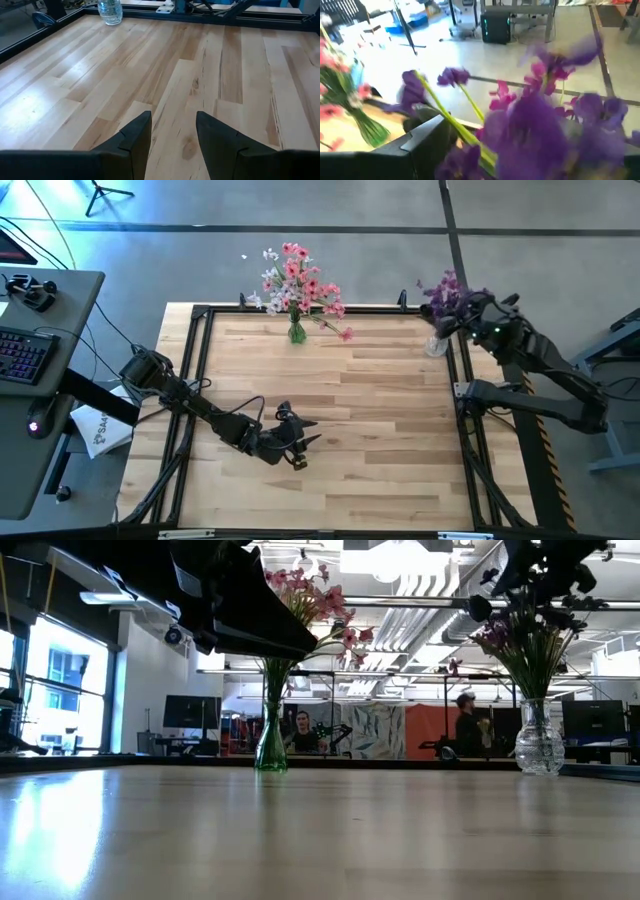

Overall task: Sort flowers into vase by color
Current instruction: Put the purple flowers into the transparent vase

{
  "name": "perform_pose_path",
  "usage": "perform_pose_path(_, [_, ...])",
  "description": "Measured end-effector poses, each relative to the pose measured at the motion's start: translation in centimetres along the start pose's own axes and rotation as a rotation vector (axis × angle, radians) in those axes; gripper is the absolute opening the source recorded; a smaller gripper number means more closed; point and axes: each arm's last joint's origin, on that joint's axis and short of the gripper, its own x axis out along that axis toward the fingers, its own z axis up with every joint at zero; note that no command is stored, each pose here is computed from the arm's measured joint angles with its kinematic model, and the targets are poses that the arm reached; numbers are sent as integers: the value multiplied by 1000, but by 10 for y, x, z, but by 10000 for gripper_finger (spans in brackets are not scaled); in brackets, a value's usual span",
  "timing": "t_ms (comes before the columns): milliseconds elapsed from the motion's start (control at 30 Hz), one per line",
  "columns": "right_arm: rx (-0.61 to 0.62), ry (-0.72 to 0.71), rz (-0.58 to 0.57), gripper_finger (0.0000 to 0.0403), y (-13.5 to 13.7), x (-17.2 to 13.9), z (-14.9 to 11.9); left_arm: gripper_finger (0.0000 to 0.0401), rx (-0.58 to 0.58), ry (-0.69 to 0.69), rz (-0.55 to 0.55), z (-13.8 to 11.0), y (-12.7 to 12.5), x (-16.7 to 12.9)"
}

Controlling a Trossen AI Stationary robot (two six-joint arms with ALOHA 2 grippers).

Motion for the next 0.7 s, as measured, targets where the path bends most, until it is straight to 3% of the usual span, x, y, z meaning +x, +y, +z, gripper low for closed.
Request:
perform_pose_path(200, [44,89,7,304,-8,-18,9,145,-1,0,0,0,0,0])
perform_pose_path(567, [74,-58,38,304,-18,-52,52,145,-1,0,0,0,0,0])
perform_pose_path(700, [55,-72,115,292,-15,-53,56,145,-3,-3,-1,0,0,0])
